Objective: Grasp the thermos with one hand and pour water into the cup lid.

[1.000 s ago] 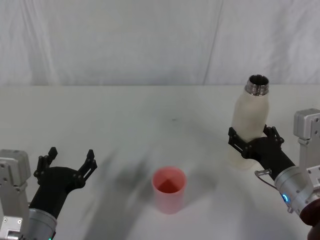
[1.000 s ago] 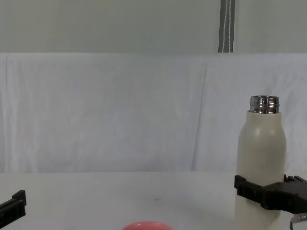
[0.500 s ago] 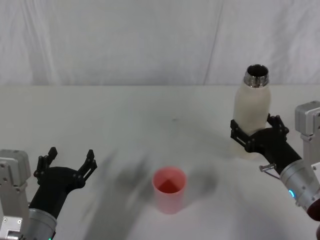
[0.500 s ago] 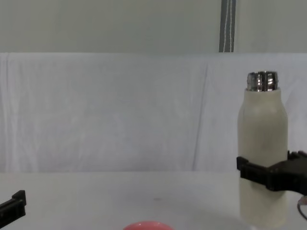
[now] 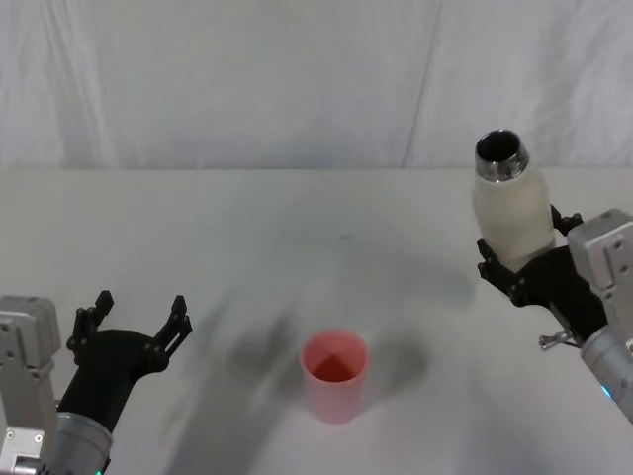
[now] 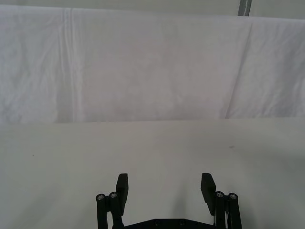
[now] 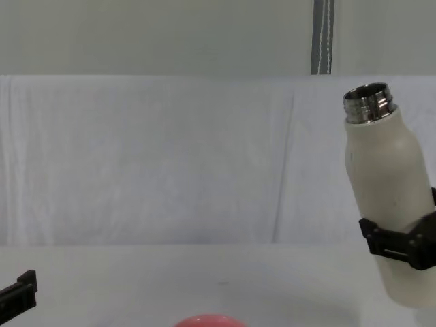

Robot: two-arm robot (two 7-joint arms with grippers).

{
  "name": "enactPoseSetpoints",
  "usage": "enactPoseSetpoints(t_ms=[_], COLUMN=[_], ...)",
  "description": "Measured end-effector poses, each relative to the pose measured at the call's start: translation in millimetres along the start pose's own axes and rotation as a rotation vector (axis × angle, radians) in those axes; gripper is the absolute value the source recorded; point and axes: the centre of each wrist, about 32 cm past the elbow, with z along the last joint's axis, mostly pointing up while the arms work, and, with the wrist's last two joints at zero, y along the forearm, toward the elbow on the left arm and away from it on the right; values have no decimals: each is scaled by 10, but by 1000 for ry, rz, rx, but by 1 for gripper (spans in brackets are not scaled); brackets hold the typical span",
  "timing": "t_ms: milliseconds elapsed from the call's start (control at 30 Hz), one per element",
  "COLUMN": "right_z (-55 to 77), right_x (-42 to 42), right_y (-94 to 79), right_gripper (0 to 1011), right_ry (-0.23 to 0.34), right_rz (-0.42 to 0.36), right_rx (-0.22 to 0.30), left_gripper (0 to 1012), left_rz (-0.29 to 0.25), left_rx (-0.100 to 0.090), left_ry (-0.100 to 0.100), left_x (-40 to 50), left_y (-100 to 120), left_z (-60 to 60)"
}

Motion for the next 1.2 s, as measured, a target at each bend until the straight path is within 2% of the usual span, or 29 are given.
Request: enactPoseSetpoints(t_ms=[200,233,333,367,433,733,1200], right_z=[41,52,82,82,104,129,134], right_x=[-13,-23,-43,-43,-66,-129,-245], right_y=[-91,-116,-160,-160,-207,-302,-363], right_gripper=[952,952,952,952,952,952,952], right_ry=[-109,-141,-194,-194,-244,-317,-412], right_rz=[12,20,40,40,68,115,118], right_rx=[9,12,20,20,26,30,47], left_gripper=[1001,1001,1001,1001,1001,1001,1001], left_rz=[0,0,0,0,0,0,0], left_rx=[0,0,0,0,0,0,0], left_ry=[0,0,0,0,0,0,0], left_x=[0,0,0,0,0,0,0], left_y=[0,0,0,0,0,0,0], left_z=[0,0,0,0,0,0,0])
